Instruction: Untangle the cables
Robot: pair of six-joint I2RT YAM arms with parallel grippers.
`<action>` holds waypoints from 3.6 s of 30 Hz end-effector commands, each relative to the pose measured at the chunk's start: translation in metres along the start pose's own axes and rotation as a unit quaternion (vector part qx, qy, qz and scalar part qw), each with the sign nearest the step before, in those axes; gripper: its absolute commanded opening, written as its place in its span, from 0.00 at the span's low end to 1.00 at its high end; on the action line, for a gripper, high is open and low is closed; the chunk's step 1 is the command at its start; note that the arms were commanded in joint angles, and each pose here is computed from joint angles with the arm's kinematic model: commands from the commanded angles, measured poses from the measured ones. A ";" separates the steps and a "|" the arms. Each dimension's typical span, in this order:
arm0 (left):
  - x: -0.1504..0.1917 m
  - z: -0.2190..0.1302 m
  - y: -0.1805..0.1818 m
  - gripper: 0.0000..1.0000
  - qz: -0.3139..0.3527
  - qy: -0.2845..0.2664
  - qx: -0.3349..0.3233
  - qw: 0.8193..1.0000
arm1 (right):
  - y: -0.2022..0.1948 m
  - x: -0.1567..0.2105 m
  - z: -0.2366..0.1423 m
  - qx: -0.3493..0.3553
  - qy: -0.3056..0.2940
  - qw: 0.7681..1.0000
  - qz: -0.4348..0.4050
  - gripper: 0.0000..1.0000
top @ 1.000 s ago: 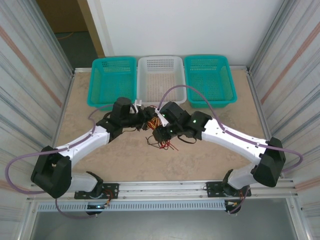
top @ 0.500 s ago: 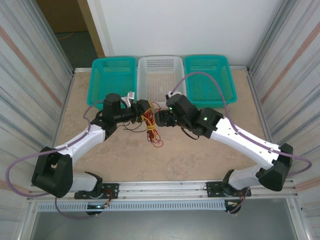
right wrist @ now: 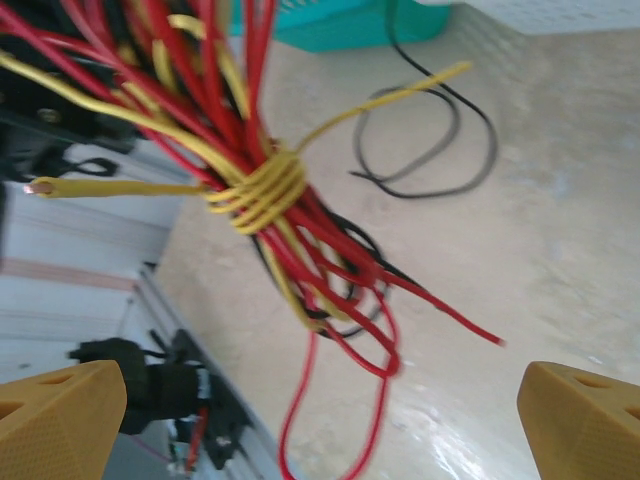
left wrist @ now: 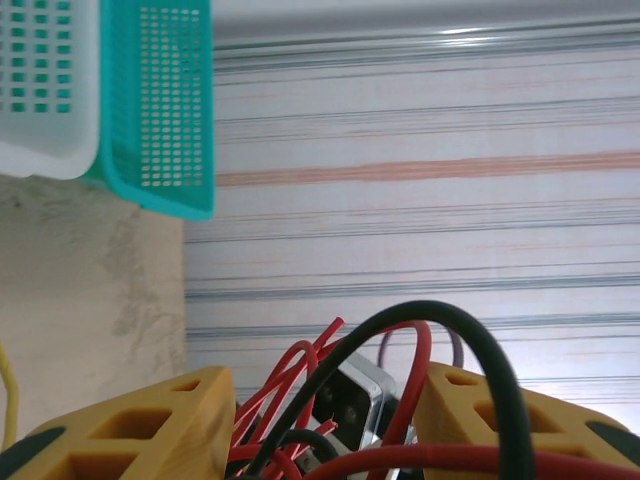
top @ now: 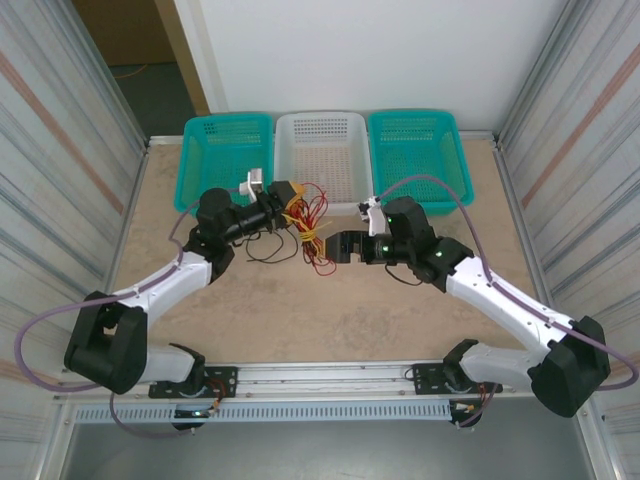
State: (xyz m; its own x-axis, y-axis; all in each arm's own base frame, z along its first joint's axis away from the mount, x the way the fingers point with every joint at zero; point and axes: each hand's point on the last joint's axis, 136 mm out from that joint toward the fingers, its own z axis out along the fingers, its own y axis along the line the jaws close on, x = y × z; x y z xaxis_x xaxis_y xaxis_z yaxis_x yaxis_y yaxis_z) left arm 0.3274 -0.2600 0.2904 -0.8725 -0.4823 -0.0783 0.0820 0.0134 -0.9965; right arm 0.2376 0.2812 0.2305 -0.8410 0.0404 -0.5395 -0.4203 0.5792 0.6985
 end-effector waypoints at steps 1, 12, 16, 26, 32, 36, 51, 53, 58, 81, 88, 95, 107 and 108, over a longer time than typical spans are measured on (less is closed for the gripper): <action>0.001 -0.001 -0.034 0.00 -0.004 -0.006 0.059 0.998 | 0.033 -0.013 0.008 -0.076 -0.009 0.997 -0.020 0.99; 0.011 -0.007 -0.059 0.00 -0.007 -0.002 0.071 0.997 | 0.054 -0.026 0.042 -0.076 -0.009 0.994 -0.075 0.95; 0.011 -0.009 -0.061 0.00 -0.013 -0.006 0.076 0.997 | 0.055 -0.021 0.050 -0.062 -0.002 0.994 -0.085 0.74; 0.011 -0.007 -0.056 0.00 -0.021 -0.006 0.065 0.998 | 0.044 -0.026 0.044 -0.008 -0.015 0.996 -0.085 0.00; 0.016 -0.011 -0.025 0.72 -0.021 0.007 -0.010 1.000 | 0.034 -0.030 0.024 0.048 -0.015 0.996 -0.073 0.00; 0.013 -0.031 -0.003 0.99 0.019 0.010 -0.092 0.996 | 0.015 -0.027 0.009 0.103 0.000 0.993 -0.054 0.00; 0.036 -0.086 -0.005 0.97 0.270 0.049 -0.254 0.927 | -0.012 -0.019 -0.012 0.185 0.072 0.979 -0.039 0.00; 0.056 -0.071 -0.008 0.96 0.268 0.081 -0.232 0.932 | -0.014 -0.018 -0.009 0.193 0.082 0.977 -0.035 0.00; 0.087 -0.034 0.007 0.90 0.202 0.110 -0.214 0.949 | -0.012 -0.015 0.000 0.197 0.090 0.975 -0.042 0.00; 0.055 -0.006 0.059 0.56 0.031 0.039 -0.225 0.973 | 0.038 0.001 0.033 0.124 0.107 0.983 -0.085 0.00; 0.056 -0.005 0.068 0.41 0.031 0.042 -0.231 0.972 | 0.042 -0.004 0.033 0.125 0.097 0.984 -0.086 0.00; 0.061 0.008 0.071 0.29 0.024 0.064 -0.197 0.978 | 0.049 -0.008 0.032 0.115 0.092 0.985 -0.087 0.00; 0.045 0.011 0.050 0.00 0.026 0.039 -0.111 0.993 | 0.026 -0.031 0.001 0.170 0.050 0.982 -0.058 0.42; 0.040 0.010 0.047 0.00 0.025 0.034 -0.099 0.994 | 0.024 -0.035 -0.008 0.167 0.039 0.984 -0.050 0.50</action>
State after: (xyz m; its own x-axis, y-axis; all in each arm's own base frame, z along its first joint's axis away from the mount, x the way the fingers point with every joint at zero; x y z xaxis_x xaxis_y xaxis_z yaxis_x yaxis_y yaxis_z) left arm 0.2965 -0.2900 0.2214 -0.9065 -0.4050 -0.1196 -0.0110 0.3057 -0.9521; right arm 0.2447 0.2986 0.2257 -0.8660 -0.1797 -0.4667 -0.3831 0.8382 0.3882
